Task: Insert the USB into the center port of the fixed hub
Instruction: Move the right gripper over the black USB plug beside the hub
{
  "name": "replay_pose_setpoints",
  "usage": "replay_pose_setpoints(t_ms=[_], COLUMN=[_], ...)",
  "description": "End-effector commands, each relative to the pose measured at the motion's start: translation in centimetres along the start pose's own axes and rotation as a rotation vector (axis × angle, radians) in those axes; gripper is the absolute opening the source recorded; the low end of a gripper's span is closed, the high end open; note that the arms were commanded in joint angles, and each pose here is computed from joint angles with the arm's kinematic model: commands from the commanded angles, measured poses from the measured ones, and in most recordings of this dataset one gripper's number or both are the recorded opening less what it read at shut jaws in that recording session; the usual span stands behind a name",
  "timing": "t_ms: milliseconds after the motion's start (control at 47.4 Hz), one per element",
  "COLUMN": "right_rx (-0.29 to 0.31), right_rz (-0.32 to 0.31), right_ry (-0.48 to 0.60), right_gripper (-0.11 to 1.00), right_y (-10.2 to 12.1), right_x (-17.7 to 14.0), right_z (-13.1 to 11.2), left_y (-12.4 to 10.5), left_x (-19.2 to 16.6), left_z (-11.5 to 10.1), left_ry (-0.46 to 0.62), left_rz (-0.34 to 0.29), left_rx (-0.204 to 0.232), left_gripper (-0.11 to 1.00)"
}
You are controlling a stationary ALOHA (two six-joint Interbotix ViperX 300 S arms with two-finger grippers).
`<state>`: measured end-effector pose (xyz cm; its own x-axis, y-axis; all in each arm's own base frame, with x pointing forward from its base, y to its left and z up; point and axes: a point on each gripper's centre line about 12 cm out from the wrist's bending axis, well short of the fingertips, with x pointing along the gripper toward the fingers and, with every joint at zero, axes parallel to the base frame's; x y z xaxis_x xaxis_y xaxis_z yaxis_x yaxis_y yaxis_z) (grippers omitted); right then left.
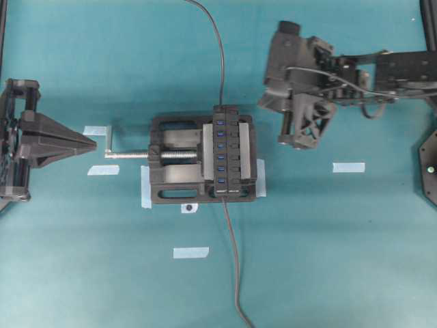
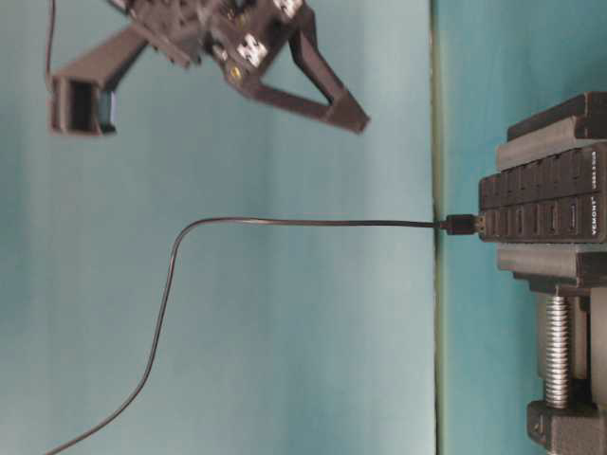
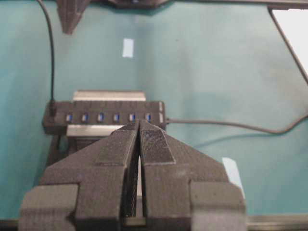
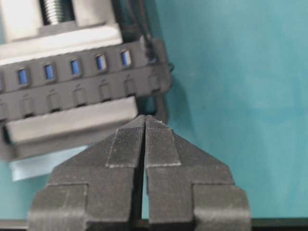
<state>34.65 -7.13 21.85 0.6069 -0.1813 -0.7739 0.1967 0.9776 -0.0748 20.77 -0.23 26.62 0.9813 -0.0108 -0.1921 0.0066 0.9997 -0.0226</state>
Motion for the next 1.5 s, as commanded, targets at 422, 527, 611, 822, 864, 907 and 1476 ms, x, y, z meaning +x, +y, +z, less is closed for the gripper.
replay_pose_setpoints(t_ms=[422,527,611,822,864,907,1476], right_rx=[-0.08,-0.107,-0.118,-0.125,-0.124,-0.124,-0.125], right_rz=[-0.014,-0.014,-0.014,-0.012,-0.011,-0.011,-0.002], right_ry=[0.023,0.046,0.057,0.048,0.046,0.043,-0.014], right_gripper=[0.0,0.0,0.0,0.0,0.0,0.0,0.2], right_y=[0.0,0.0,-0.1,0.1,0.1,0.1,0.3], right_x=[2.6,3.4,4.0,4.3,4.3,4.3,4.7], right_z=[1.3,1.4,1.6,2.1,2.0,2.0,1.9], left_y=[0.0,0.0,0.0,0.0,0.0,0.0,0.0], left_x=[-0.1,-0.1,-0.1,-0.1,-0.1,-0.1,-0.1], left_z=[0.5,0.5,0.5,0.5,0.5,0.5,0.5], left_ry=[0.005,0.005,0.005,0.003,0.002,0.002,0.005], left_rz=[0.002,0.002,0.002,0.002,0.0,0.0,0.0], left_rx=[0.0,0.0,0.001,-0.002,-0.002,0.0,-0.002], left_gripper=[0.0,0.0,0.0,0.0,0.0,0.0,0.0])
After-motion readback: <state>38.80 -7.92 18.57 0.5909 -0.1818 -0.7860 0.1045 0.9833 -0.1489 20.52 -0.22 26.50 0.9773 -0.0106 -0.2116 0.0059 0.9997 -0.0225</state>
